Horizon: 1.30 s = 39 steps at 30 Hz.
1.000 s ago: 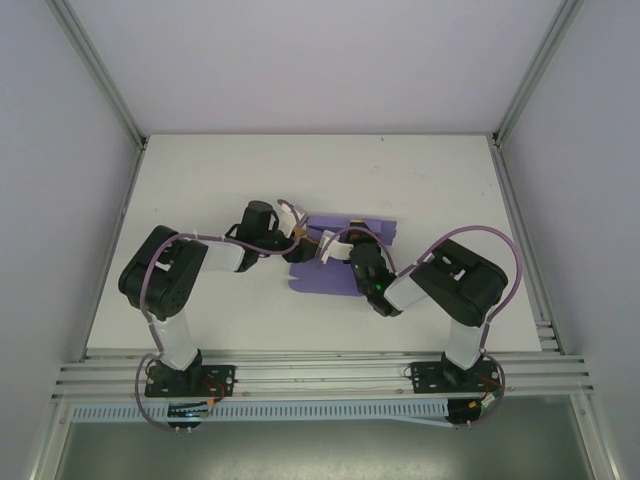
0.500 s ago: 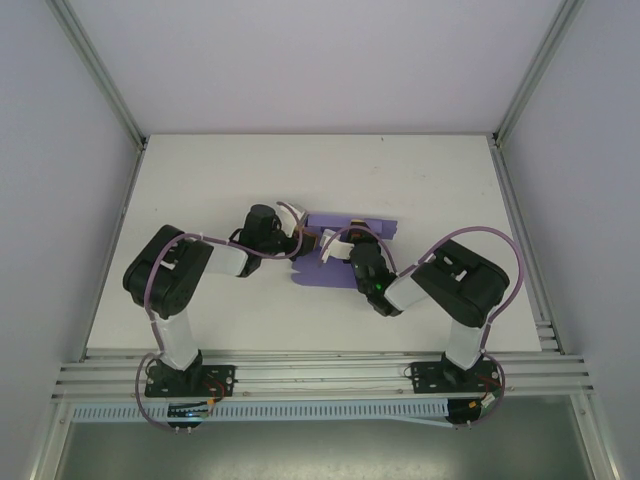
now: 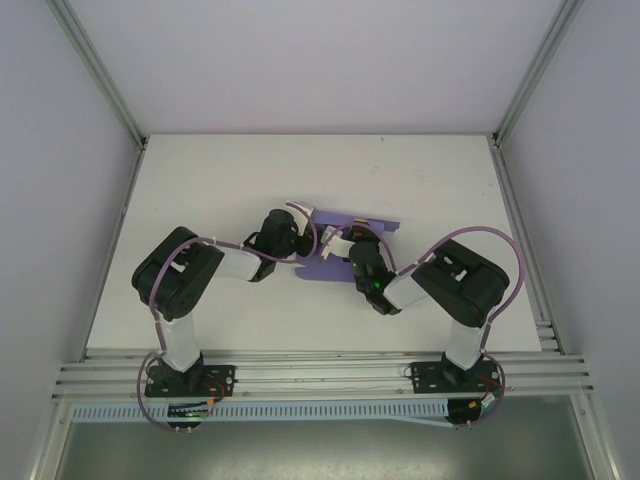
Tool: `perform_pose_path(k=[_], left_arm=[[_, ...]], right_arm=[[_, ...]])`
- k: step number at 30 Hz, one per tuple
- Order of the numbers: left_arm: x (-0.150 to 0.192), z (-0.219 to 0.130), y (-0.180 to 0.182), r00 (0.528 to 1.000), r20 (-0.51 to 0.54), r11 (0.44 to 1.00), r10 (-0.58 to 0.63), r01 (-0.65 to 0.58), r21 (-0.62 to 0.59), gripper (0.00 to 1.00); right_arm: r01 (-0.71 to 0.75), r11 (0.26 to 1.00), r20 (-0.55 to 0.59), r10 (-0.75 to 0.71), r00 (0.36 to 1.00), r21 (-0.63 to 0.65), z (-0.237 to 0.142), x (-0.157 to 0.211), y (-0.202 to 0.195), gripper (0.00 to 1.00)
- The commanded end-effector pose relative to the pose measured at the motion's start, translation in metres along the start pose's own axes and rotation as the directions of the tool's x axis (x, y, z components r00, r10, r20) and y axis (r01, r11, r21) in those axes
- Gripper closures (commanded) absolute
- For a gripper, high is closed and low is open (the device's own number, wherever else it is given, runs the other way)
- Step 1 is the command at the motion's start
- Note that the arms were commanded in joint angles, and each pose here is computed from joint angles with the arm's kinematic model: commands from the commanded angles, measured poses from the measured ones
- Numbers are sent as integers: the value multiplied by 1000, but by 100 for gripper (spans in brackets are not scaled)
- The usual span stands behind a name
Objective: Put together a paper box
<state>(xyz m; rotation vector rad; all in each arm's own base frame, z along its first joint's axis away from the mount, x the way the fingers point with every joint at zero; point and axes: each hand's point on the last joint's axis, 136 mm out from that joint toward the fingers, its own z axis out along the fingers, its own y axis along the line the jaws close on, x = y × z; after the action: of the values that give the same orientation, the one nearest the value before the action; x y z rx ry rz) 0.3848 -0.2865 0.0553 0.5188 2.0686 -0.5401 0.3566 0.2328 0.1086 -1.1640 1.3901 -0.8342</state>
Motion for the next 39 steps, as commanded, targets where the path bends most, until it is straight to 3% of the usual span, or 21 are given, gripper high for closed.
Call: perform_pose_path(k=[1, 6, 12, 17, 21, 25, 29, 39], left_arm=[[-16, 4, 45, 995, 70, 973, -69, 82, -216, 100], [-16, -1, 66, 990, 90, 933, -108, 133, -336, 100], [-18, -7, 66, 986, 117, 930, -120, 153, -334, 100], [-16, 6, 40, 998, 54, 980, 17, -6, -198, 99], [-12, 16, 32, 998, 14, 986, 66, -63, -153, 75], [-9, 20, 25, 996, -7, 991, 87, -87, -102, 79], [5, 10, 1, 990, -18, 989, 136, -135, 51, 63], [1, -16, -11, 979, 0, 962, 204, -201, 186, 67]], right_arm=[[12, 987, 97, 3, 995, -159, -14, -20, 39, 100], [0, 982, 78, 15, 997, -189, -13, -19, 41, 100], [-32, 978, 26, 38, 999, -204, -5, -12, 36, 100], [-93, 971, -54, 83, 995, -219, 13, -9, 19, 100], [-123, 955, -80, 105, 991, -269, 17, -18, 8, 100], [-144, 939, -89, 122, 989, -313, 18, -17, 6, 100], [-125, 935, -94, 99, 991, -333, 18, -11, 8, 100], [-128, 917, -82, 104, 991, -377, 13, -10, 10, 100]])
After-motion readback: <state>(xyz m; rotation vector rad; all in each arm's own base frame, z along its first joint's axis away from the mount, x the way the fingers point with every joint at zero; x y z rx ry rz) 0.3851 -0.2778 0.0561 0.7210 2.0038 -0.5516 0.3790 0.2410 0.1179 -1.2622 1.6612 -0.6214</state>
